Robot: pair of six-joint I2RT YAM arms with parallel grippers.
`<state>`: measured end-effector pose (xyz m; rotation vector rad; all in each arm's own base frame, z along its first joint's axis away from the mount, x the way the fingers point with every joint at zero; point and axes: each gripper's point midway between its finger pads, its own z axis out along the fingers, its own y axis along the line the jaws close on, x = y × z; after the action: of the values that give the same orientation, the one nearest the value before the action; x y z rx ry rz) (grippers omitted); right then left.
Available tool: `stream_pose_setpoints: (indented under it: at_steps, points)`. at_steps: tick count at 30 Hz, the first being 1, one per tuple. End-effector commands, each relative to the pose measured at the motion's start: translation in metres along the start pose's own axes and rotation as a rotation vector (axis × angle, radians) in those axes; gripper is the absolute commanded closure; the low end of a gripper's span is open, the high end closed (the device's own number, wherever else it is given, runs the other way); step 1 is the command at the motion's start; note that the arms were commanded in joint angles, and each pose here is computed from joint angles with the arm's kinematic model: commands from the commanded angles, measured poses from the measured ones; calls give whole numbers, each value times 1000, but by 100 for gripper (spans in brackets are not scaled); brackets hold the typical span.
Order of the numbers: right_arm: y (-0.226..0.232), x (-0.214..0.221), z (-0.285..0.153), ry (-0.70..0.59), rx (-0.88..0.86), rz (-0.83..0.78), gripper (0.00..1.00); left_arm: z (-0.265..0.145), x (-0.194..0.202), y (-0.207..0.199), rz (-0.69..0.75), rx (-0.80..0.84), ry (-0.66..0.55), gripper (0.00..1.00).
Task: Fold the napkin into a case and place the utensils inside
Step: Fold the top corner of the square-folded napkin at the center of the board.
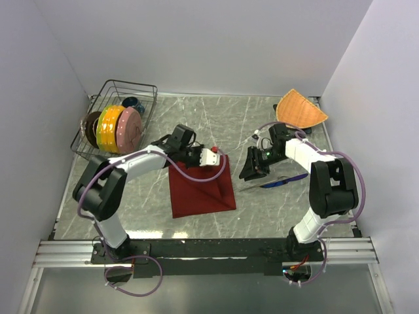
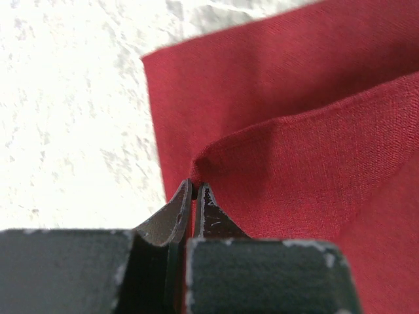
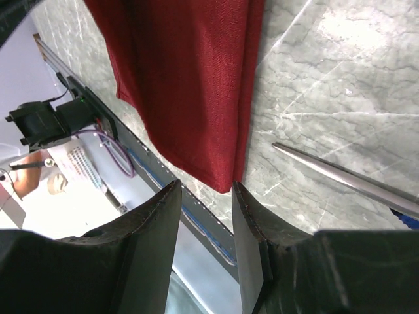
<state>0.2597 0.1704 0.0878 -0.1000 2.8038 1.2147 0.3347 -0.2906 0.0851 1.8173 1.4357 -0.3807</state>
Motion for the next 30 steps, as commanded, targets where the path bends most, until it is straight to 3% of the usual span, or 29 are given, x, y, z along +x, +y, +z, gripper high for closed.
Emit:
stream_pose_setpoints:
  at_steps: [1, 16, 30]
  points:
    - [3, -5, -5, -11, -16, -6, 55, 8, -25, 29, 24, -40, -70, 99]
    - [3, -6, -5, 2, -32, 11, 56, 37, -18, 44, -16, -51, -58, 99]
    - [1, 0, -1, 27, -50, 35, 63, 54, -20, 45, -7, -31, -64, 99]
